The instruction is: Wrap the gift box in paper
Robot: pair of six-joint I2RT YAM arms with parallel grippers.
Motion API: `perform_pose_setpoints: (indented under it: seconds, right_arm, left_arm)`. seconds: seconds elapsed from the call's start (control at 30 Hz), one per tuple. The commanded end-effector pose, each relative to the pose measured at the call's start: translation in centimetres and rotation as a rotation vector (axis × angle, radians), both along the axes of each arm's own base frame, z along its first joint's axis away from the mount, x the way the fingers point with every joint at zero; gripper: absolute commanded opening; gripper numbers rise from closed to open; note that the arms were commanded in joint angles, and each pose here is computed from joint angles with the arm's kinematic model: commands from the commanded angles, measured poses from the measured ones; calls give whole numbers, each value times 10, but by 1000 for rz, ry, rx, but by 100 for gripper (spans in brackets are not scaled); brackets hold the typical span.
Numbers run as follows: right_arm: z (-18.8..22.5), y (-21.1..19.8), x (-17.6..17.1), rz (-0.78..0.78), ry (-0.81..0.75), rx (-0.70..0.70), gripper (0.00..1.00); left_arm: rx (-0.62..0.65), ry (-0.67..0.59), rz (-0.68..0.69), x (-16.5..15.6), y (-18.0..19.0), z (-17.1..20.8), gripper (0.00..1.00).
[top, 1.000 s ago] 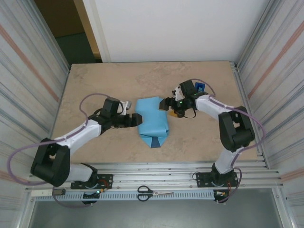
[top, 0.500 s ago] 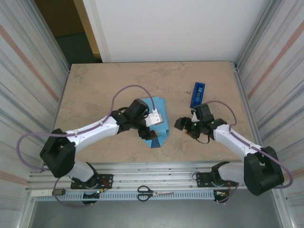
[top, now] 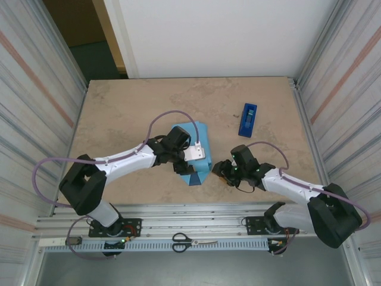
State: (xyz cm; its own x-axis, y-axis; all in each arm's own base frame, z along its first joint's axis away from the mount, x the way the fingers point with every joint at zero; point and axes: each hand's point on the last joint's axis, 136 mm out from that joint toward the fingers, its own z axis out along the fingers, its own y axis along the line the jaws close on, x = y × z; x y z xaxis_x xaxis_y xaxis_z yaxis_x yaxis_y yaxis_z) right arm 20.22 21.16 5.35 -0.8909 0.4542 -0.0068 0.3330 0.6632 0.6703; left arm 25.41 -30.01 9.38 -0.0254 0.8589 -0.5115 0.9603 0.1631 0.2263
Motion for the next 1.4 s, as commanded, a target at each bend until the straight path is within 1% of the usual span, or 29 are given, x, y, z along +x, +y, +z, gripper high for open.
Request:
perform_pose_setpoints:
  seconds: [0.0,0.17,0.33,0.4,0.57,0.8,0.87,0.93,1.13,1.3,1.37]
  right_arm:
    - [-2,2,4,-116,8,41,45]
    - [-7,11,2,-160,30,87,38]
    - [-7,21,0,-167,42,80,35]
    - [-9,26,0,-179,47,78,31]
    - [-16,38,-1,-237,58,87,28]
    - [-27,45,-5,-290,59,44,25]
    - [-33,45,-6,-308,72,34,22]
    - [-35,48,-4,-311,67,46,20]
    - [-37,54,-1,-307,67,20,20]
    - [-38,62,2,-292,71,31,20]
    - [-38,64,2,-285,69,26,15]
  left_arm:
    - [37,-42,-26,0,-1,-9,74]
    - [94,-57,-44,-5,0,-25,69]
    - [129,-57,-51,-6,2,-30,66]
    - [137,-57,-56,-7,3,-32,65]
    - [144,-56,-69,-11,2,-33,66]
    - [142,-46,-74,-13,1,-34,67]
    - [146,-42,-74,-14,1,-35,67]
    - [146,-45,-73,-13,1,-34,67]
    - [147,-48,-70,-13,3,-33,67]
    - [145,-47,-69,-13,2,-33,67]
    - [145,-47,-68,-13,2,-33,67]
